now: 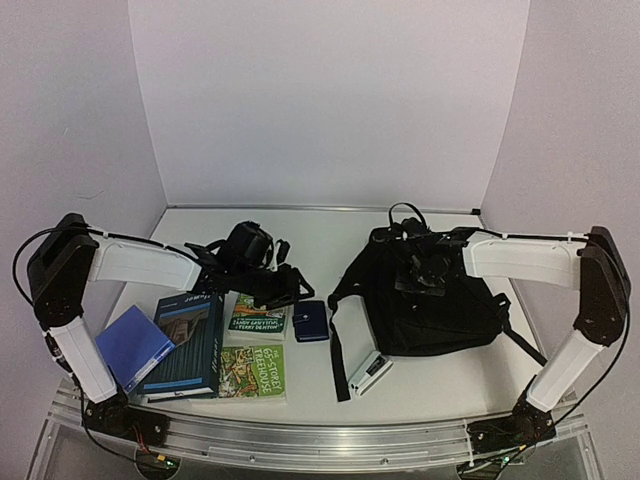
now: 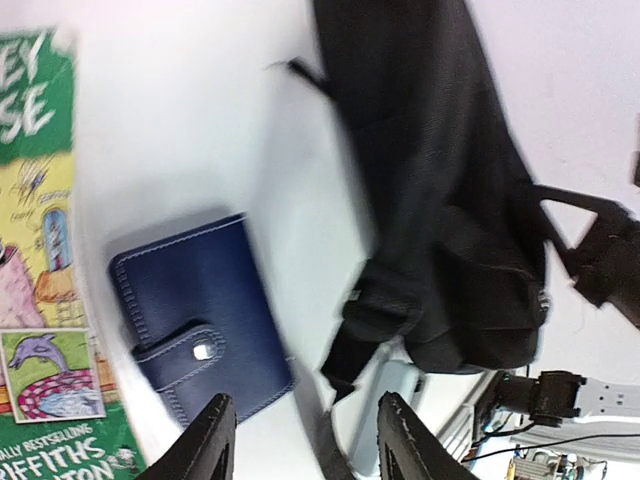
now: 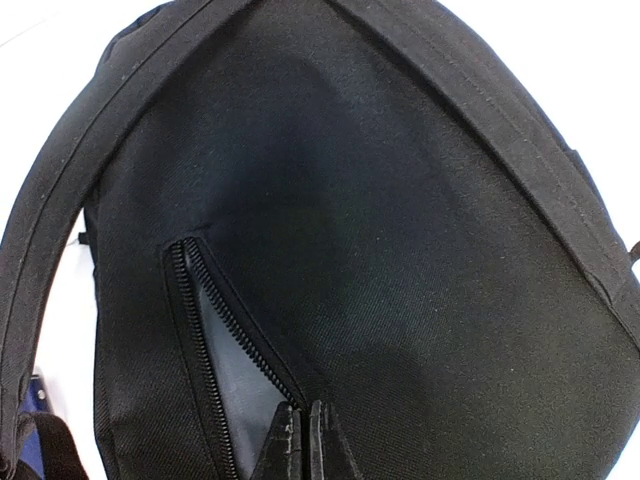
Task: Pack the student bag
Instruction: Unzip the student bag at the center of the board, then pick up the stationery from the center of the board.
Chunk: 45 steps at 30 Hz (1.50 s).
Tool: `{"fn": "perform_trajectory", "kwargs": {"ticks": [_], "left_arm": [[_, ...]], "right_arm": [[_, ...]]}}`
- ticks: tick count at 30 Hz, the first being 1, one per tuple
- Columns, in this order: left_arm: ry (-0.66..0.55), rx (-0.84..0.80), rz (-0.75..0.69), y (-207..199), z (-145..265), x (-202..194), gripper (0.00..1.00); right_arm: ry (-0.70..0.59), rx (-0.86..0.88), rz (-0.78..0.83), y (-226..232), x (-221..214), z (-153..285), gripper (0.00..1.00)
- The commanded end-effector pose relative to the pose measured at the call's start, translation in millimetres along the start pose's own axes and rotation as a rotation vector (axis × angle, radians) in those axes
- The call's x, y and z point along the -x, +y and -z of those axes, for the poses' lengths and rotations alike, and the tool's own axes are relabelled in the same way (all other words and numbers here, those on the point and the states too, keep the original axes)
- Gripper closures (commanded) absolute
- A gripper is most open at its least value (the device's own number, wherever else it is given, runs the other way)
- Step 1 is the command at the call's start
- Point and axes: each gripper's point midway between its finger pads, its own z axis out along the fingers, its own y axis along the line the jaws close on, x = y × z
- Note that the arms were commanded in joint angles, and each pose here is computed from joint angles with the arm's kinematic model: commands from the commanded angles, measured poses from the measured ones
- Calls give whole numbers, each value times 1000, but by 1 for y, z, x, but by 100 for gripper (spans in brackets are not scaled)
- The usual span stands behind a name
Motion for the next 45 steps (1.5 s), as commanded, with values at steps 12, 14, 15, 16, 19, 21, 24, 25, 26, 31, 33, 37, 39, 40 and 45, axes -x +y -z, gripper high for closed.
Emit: {"fn": "perform_trajectory", "kwargs": {"ticks": [12,14,15,16,19,21,24,25,26,31,33,37,39,40,45], "left_arm": [[54,90,210,47,-22,-27,59],[60,107,207,48,-23,-29,59],[65,133,207,51,-23,-31,59],[71,149,203,53,-23,-33,59],[85,172,212,59,-26,-37,58],[98,186,217,63,-29,-41,58],[103,176,211,61,-31,-42,58],[104,167,208,60,-32,-42,58],[106,159,207,59,-33,-42,58],[121,160,223,61,-38,-45,59],[117,160,241,62,-40,-45,60],[127,163,268,64,-46,-46,61],[131,167,274,67,-49,-48,63],[131,170,275,68,-50,-48,66],[103,190,276,73,-48,-45,91]], "right_arm": [[-46,122,-56,14,19,20,100],[-46,124,-56,15,19,20,100],[-47,125,-56,15,19,20,100],[-46,128,-56,16,19,20,100],[-44,131,-55,17,18,20,100],[-42,135,-54,18,18,19,100],[-40,140,-54,19,18,19,100],[-41,141,-55,19,18,19,100],[-40,142,-55,19,17,19,100],[-33,150,-56,20,15,18,100],[-29,154,-57,21,13,17,100],[-23,163,-60,22,12,16,100],[-24,166,-61,22,12,17,100],[-25,167,-61,22,12,17,100],[-30,170,-66,21,13,20,100]]}}
